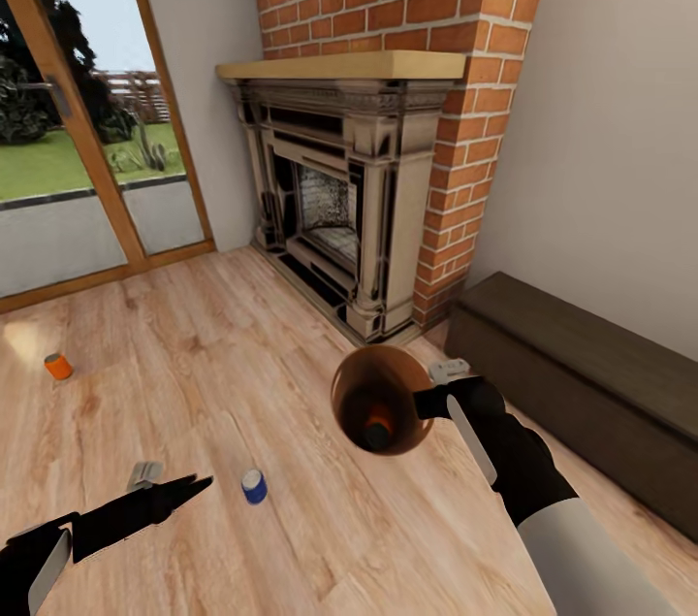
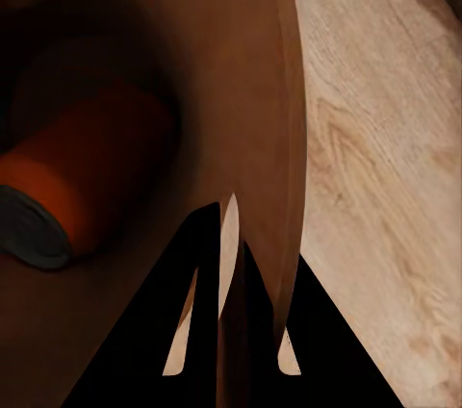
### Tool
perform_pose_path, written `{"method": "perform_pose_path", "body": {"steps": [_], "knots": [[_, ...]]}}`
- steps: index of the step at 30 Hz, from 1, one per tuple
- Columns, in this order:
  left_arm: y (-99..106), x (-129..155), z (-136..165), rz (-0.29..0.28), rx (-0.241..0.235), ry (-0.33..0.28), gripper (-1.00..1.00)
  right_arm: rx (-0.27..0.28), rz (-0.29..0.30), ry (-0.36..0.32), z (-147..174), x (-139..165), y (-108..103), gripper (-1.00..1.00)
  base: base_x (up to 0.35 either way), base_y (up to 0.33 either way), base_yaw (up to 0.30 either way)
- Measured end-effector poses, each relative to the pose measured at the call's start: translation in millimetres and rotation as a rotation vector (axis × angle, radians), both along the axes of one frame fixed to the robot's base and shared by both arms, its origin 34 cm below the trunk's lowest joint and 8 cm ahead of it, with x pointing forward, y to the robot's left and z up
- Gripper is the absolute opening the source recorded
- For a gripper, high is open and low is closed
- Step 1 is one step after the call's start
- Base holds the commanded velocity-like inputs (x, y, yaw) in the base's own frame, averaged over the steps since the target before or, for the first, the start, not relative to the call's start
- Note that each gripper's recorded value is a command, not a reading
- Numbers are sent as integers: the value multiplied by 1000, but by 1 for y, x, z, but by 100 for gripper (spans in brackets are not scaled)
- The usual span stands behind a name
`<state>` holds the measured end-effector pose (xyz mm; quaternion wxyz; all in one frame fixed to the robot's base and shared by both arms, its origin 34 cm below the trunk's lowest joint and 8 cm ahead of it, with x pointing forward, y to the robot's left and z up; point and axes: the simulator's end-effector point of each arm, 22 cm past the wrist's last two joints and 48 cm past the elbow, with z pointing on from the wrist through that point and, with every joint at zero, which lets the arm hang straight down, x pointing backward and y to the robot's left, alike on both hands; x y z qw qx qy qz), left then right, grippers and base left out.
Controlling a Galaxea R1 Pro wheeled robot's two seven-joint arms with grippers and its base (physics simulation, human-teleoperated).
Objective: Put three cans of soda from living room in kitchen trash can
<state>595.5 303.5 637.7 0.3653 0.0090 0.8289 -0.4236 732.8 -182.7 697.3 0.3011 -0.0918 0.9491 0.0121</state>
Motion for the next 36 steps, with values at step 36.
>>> {"method": "perform_pose_path", "body": {"steps": [36], "knots": [[29,5,-139,452,746,164,100,-2,3,7,-3,-2,1,-100,164,0,0]]}}
